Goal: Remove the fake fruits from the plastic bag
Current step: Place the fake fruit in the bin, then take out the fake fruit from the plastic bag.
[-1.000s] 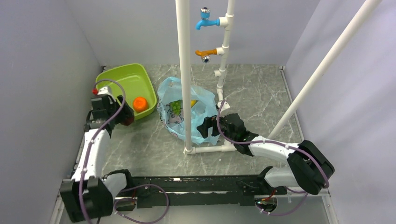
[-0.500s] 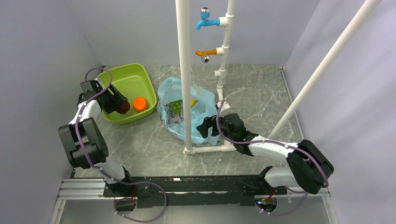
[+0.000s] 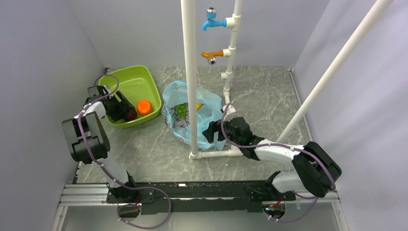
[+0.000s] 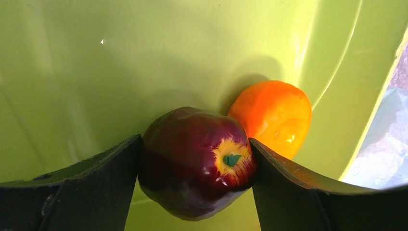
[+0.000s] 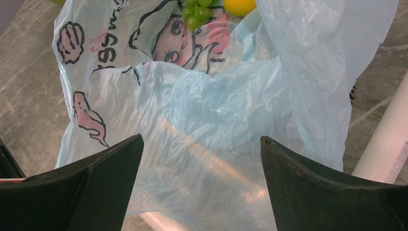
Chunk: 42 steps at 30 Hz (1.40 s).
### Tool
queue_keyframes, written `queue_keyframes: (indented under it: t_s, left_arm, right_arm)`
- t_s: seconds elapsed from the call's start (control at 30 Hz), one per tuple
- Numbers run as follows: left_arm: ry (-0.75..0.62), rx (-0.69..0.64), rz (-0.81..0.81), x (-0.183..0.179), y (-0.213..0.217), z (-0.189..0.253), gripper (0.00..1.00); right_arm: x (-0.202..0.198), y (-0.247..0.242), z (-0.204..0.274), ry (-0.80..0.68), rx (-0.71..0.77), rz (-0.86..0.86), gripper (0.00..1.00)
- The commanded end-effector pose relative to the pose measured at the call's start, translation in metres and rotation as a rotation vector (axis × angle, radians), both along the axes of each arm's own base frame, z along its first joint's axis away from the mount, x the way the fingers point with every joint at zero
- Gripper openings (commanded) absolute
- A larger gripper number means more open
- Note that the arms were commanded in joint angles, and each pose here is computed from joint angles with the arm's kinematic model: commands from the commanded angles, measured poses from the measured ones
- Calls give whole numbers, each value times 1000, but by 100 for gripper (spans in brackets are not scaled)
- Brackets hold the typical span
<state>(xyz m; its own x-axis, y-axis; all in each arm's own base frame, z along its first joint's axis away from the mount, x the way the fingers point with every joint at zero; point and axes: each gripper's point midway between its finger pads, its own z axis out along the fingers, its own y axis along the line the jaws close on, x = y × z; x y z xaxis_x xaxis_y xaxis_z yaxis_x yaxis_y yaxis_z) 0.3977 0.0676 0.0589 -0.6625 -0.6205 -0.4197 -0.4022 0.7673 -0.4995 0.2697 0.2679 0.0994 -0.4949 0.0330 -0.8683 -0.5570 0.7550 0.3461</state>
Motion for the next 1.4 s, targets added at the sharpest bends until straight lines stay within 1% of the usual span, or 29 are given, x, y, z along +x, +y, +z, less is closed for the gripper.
queue_keyframes:
  t_s: [0.0, 0.03, 0.07, 0.1, 0.23, 0.33, 0.4, 0.53, 0.7, 0.8, 0.93, 1.1, 1.13, 1.23, 1.37]
  left_arm:
    - [-17, 17, -20, 11, 1, 6, 87]
    - [-5, 19, -18, 11, 2, 4, 92]
    - [5, 16, -21, 11, 2, 2, 94]
    - [17, 13, -19, 10, 2, -1, 98]
    - [24, 18, -12, 8, 2, -1, 99]
    - [2, 49, -6, 5, 3, 10, 99]
    - [-33, 77, -5, 1, 3, 24, 99]
    - [-131, 139, -19, -8, 0, 68, 99]
    - [-241, 177, -71, -27, -19, 118, 99]
    - [-276, 149, -116, -47, -44, 127, 99]
    - [-319, 79, -205, -74, -90, 128, 99]
    - [-431, -49, -372, -104, -168, 134, 97]
    - [-448, -60, -394, -108, -178, 136, 97]
    - [-486, -76, -450, -116, -200, 141, 97]
    - [-496, -118, -558, -118, -236, 144, 97]
  right_arm:
    - [10, 8, 21, -66, 44, 8, 94]
    - [9, 8, 21, -67, 44, 9, 95]
    - [9, 8, 21, -68, 46, 9, 94]
    - [9, 8, 21, -68, 45, 9, 94]
    - [10, 8, 20, -67, 42, 9, 94]
    - [9, 7, 23, -74, 45, 7, 94]
    - [9, 7, 23, -75, 46, 6, 94]
    - [8, 7, 24, -75, 51, 9, 94]
    - [7, 7, 28, -73, 61, 12, 94]
    - [7, 6, 30, -73, 63, 7, 94]
    - [7, 5, 33, -72, 68, -1, 94]
    - [5, 5, 36, -73, 84, 0, 96]
    - [5, 5, 37, -74, 87, -7, 96]
    - [4, 3, 38, -72, 93, -14, 98]
    - [4, 1, 42, -80, 107, -22, 100]
